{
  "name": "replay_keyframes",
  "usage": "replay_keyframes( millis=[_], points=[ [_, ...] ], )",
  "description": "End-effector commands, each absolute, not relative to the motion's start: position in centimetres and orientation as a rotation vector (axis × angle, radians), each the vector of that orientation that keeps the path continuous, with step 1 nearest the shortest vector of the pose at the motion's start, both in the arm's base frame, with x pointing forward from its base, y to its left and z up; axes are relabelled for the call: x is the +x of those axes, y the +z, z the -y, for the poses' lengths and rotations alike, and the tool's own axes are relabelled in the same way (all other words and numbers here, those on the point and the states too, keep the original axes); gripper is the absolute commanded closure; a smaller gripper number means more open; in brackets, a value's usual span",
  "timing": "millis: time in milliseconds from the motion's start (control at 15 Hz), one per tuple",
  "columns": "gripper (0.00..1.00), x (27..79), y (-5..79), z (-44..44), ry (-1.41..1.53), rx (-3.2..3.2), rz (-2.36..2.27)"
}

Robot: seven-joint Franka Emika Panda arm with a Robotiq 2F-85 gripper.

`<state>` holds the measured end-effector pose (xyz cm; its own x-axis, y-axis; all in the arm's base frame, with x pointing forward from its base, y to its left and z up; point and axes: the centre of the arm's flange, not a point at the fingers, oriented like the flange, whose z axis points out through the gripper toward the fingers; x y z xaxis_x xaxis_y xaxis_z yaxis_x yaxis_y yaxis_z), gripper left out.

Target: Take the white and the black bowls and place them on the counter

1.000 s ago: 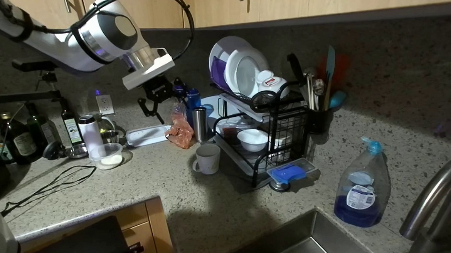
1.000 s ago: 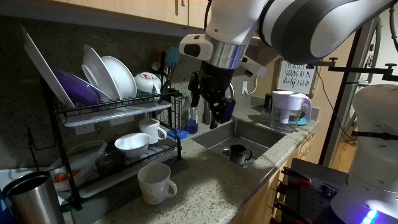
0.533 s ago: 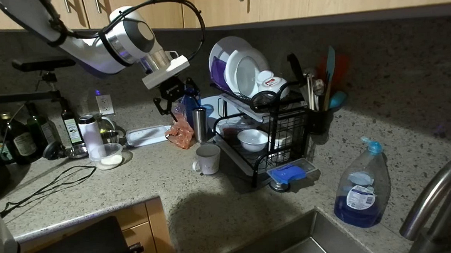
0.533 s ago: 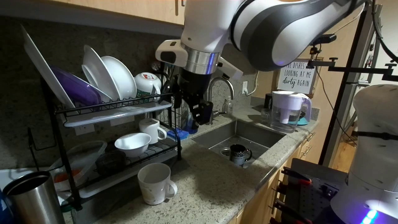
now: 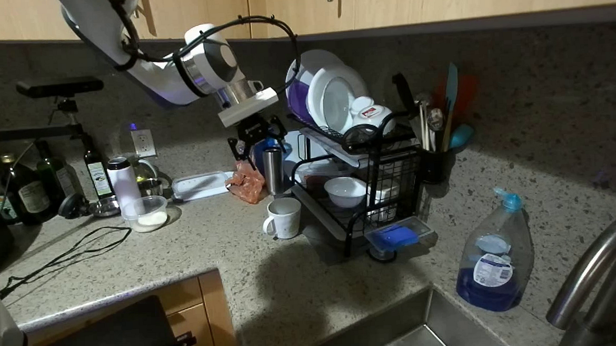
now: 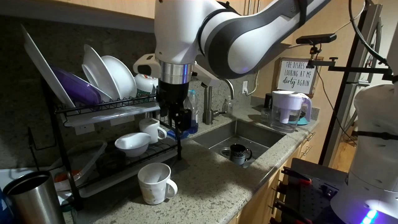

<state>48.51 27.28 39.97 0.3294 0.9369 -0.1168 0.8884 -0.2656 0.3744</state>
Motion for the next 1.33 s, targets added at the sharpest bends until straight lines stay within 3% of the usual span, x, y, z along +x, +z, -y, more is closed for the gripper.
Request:
replay_keyframes(
  millis=[0,667,1267],
  points=[
    [0.0,48.9,39.8,-27.3,0.171,2.233,-1.616],
    [0.0,52.4,36.8,-28.2,0.215,2.251,-1.64],
    [0.0,57.1,33.7,-27.3,0.42,2.528,-1.277]
  ],
)
